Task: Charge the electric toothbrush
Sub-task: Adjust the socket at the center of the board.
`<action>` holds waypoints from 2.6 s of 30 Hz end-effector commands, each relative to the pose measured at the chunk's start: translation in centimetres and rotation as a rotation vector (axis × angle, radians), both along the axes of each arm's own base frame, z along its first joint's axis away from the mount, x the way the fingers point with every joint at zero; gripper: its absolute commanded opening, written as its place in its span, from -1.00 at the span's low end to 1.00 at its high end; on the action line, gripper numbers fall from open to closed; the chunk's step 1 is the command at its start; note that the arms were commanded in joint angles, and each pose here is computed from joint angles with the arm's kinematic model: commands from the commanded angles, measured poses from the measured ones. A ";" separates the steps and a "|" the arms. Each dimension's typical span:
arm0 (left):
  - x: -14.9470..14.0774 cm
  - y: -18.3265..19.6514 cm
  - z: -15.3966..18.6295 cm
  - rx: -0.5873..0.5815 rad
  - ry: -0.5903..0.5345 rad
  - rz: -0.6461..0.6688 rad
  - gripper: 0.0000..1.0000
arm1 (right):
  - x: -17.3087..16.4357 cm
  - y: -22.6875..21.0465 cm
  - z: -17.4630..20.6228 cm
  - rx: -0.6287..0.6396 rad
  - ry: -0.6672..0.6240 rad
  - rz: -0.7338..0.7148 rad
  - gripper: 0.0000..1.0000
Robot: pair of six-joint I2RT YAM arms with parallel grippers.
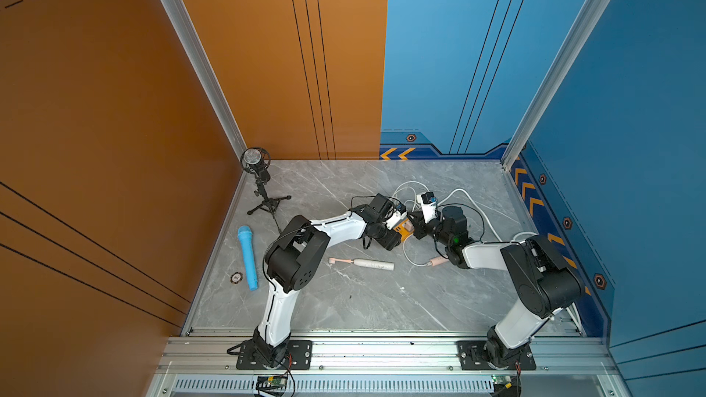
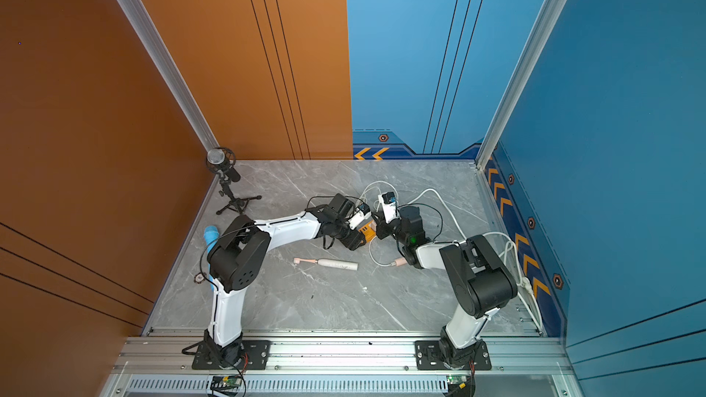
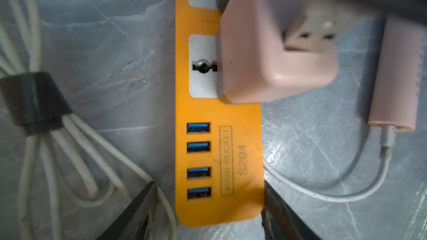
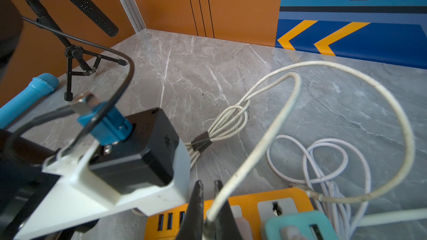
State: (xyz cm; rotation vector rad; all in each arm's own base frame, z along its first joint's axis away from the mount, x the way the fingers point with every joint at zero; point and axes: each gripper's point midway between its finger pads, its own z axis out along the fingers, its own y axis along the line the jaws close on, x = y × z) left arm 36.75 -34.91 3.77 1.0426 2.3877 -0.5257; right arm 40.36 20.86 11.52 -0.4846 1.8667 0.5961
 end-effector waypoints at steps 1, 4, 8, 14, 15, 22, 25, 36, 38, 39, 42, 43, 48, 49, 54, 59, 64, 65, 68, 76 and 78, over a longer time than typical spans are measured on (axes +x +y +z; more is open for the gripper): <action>1.1 -0.9 1.8 -0.072 -0.062 -0.003 0.42 | -1.0 0.0 -2.2 -0.019 0.075 0.028 -1.00; 1.3 -1.1 1.0 -0.074 -0.063 -0.007 0.42 | -0.9 0.2 -2.5 -0.019 0.081 0.034 -1.00; 1.6 -1.1 0.5 -0.065 -0.081 -0.008 0.42 | -0.6 0.1 -2.7 -0.032 0.081 0.022 -1.00; 1.4 -1.1 -0.7 -0.052 -0.067 -0.039 0.30 | -0.7 0.1 -3.0 -0.055 0.079 0.009 -1.00; 1.3 -1.0 -0.9 -0.044 -0.063 -0.041 0.29 | -0.7 0.1 -3.2 -0.058 0.083 0.009 -1.00; 1.2 -0.7 -2.1 -0.012 -0.051 -0.037 0.31 | -0.8 -0.1 -3.6 -0.070 0.082 0.000 -1.00; 1.5 -0.7 -2.3 0.000 -0.054 -0.025 0.02 | -0.8 0.0 -3.6 -0.078 0.080 -0.001 -1.00; 0.0 3.5 -1.7 0.064 -0.043 0.048 -0.36 | -1.8 1.0 -4.9 -0.158 0.073 0.002 -1.00; -0.4 4.2 -1.8 0.076 -0.038 0.068 -0.37 | -2.5 1.6 -5.6 -0.214 0.076 0.019 -1.00; -0.6 4.5 -2.0 0.081 -0.031 0.073 -0.38 | -2.8 2.0 -5.9 -0.231 0.078 0.029 -1.00; -1.0 4.7 -2.4 0.082 -0.017 0.081 -0.42 | -3.6 2.7 -7.2 -0.250 0.107 0.050 -1.00; -0.9 4.6 -2.3 0.075 -0.016 0.083 -0.44 | -3.9 2.8 -7.8 -0.265 0.117 0.052 -1.00; -0.7 5.0 -1.3 0.027 -0.035 0.106 -0.47 | -4.9 2.0 -10.2 -0.260 0.185 0.015 -1.00; -0.6 5.4 -1.3 0.017 -0.033 0.123 -0.47 | -5.1 2.0 -10.6 -0.259 0.195 0.015 -1.00; -0.6 6.3 -1.2 -0.005 -0.012 0.154 -0.46 | -7.3 3.1 -12.7 -0.315 0.231 0.054 -1.00; -0.7 6.9 -0.3 0.000 -0.044 0.152 -0.45 | -8.6 2.3 -14.7 -0.350 0.303 0.021 -1.00; -0.8 5.7 0.0 -0.032 -0.038 0.123 -0.45 | -9.5 2.4 -15.2 -0.363 0.330 0.014 -1.00; -0.7 5.7 0.1 -0.034 -0.041 0.127 -0.44 | -9.8 2.7 -15.0 -0.349 0.327 0.026 -1.00; -0.9 6.1 0.4 -0.030 -0.054 0.140 -0.43 | -9.9 2.8 -13.8 -0.347 0.290 0.032 -1.00; -1.2 6.2 -0.5 -0.014 -0.051 0.132 -0.39 | -5.9 5.0 -5.6 -0.201 0.118 0.000 -0.56; -1.2 6.1 -0.6 -0.013 -0.049 0.129 -0.36 | -5.1 5.0 -3.2 -0.167 0.077 -0.015 -0.51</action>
